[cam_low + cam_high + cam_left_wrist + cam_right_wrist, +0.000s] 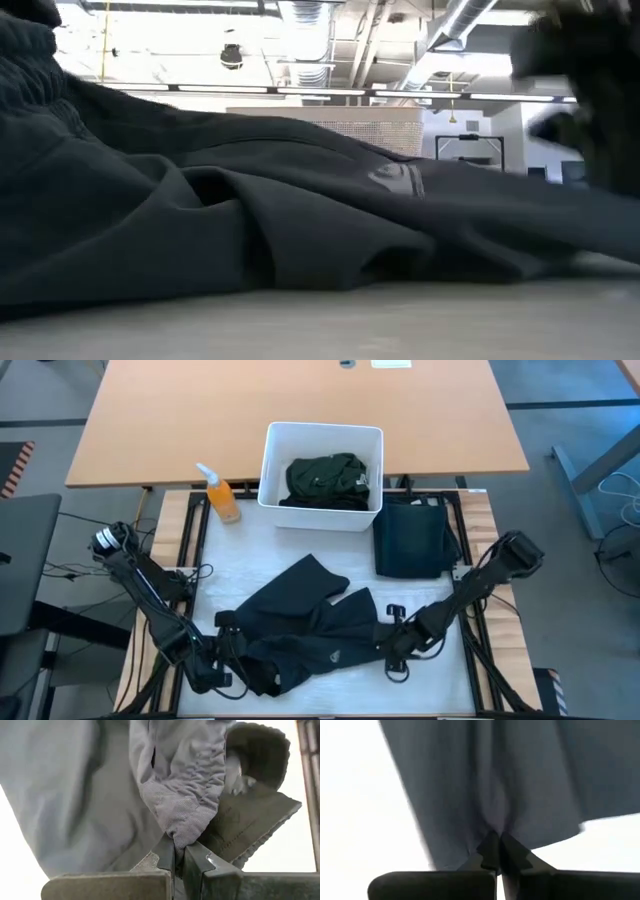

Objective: Fold laundry
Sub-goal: Fold the black shorts

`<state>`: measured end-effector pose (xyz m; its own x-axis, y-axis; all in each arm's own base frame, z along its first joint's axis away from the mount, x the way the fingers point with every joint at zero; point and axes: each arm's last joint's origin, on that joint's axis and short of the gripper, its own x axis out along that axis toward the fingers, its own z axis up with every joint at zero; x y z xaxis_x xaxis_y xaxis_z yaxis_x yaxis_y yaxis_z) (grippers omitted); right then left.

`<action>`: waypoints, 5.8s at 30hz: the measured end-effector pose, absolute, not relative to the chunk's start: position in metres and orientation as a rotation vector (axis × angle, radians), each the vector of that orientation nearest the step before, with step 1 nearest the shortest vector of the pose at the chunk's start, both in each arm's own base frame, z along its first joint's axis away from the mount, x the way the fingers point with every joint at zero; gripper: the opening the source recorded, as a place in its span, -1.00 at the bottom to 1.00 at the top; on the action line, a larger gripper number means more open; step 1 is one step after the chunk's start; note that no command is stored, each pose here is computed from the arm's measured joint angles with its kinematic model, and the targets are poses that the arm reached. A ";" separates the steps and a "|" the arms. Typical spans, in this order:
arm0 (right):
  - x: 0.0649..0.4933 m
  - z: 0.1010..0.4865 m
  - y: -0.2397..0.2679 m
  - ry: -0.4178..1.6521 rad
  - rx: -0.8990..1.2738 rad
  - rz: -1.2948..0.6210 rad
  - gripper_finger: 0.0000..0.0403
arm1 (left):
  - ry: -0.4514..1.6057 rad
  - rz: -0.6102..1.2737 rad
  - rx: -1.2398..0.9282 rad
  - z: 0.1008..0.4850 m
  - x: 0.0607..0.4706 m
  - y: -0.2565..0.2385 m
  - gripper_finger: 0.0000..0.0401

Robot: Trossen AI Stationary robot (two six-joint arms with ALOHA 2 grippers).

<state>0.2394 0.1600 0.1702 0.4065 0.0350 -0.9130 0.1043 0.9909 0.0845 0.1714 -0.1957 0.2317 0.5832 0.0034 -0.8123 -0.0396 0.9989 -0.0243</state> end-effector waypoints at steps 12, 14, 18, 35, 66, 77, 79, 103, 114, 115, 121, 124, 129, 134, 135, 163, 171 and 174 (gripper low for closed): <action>0.233 0.277 0.104 0.760 -0.023 -0.168 -0.91 | 0.754 -0.050 -0.013 0.290 0.160 -0.203 -1.00; 0.239 0.287 0.088 0.721 -0.038 -0.232 -0.91 | 0.748 -0.046 -0.025 0.297 0.151 -0.201 -1.00; 0.253 0.296 0.054 0.678 -0.054 -0.340 -0.91 | 0.730 -0.048 -0.085 0.305 0.132 -0.199 -1.00; 0.396 0.240 -0.040 0.513 -0.116 -0.364 -0.91 | 0.994 0.231 -0.321 0.283 0.098 -0.195 -1.00; 0.451 0.238 -0.021 0.680 -0.080 -0.217 -0.02 | 1.332 0.371 -0.387 0.259 0.093 -0.205 -1.00; 0.454 0.132 0.076 0.381 -0.113 -0.159 -0.29 | 1.335 0.330 -0.364 0.259 0.094 -0.207 -1.00; 0.461 0.120 0.076 0.403 -0.113 -0.164 -0.35 | 1.314 0.335 -0.363 0.259 0.094 -0.206 -0.99; 0.332 0.176 0.055 0.591 -0.028 0.106 -0.68 | 0.898 0.307 0.048 0.265 0.135 -0.185 -0.46; 0.282 0.150 0.088 0.654 0.136 0.052 -0.68 | 0.970 0.068 -0.056 0.176 0.200 -0.139 -0.68; 0.284 0.144 0.087 0.671 0.130 0.038 -0.68 | 0.970 0.009 -0.114 0.168 0.201 -0.137 -0.71; 0.301 0.122 0.041 0.701 0.068 -0.210 -0.68 | 1.014 0.036 -0.387 0.146 0.193 -0.130 -0.88; 0.313 0.123 0.008 0.686 0.073 -0.305 -0.68 | 1.021 0.025 -0.460 0.148 0.191 -0.137 -0.97; 0.337 0.146 -0.034 0.596 -0.011 -0.437 -0.68 | 0.826 -0.078 -0.630 0.167 0.202 -0.157 -0.99; 0.346 0.181 -0.030 0.554 -0.047 -0.343 -0.68 | 0.531 -0.224 -0.474 0.205 0.218 -0.175 -1.00; 0.346 0.191 -0.021 0.532 -0.046 -0.264 -0.68 | 0.506 -0.236 -0.430 0.212 0.220 -0.177 -1.00; 0.405 0.178 0.175 0.370 0.012 0.324 -0.79 | 0.804 -0.458 -0.318 0.234 0.246 -0.151 -1.00; 0.404 0.185 0.176 0.446 -0.004 0.324 -0.90 | 0.867 -0.378 -0.313 0.228 0.243 -0.148 -0.94; 0.404 0.185 0.177 0.448 0.007 0.334 -0.88 | 0.818 -0.359 -0.262 0.230 0.245 -0.147 -0.81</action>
<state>0.4037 0.1772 0.1848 0.8479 0.3182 -0.4240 -0.3151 0.9457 0.0797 0.2447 -0.1474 0.2295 0.6293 -0.4085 -0.6612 0.2095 0.9084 -0.3618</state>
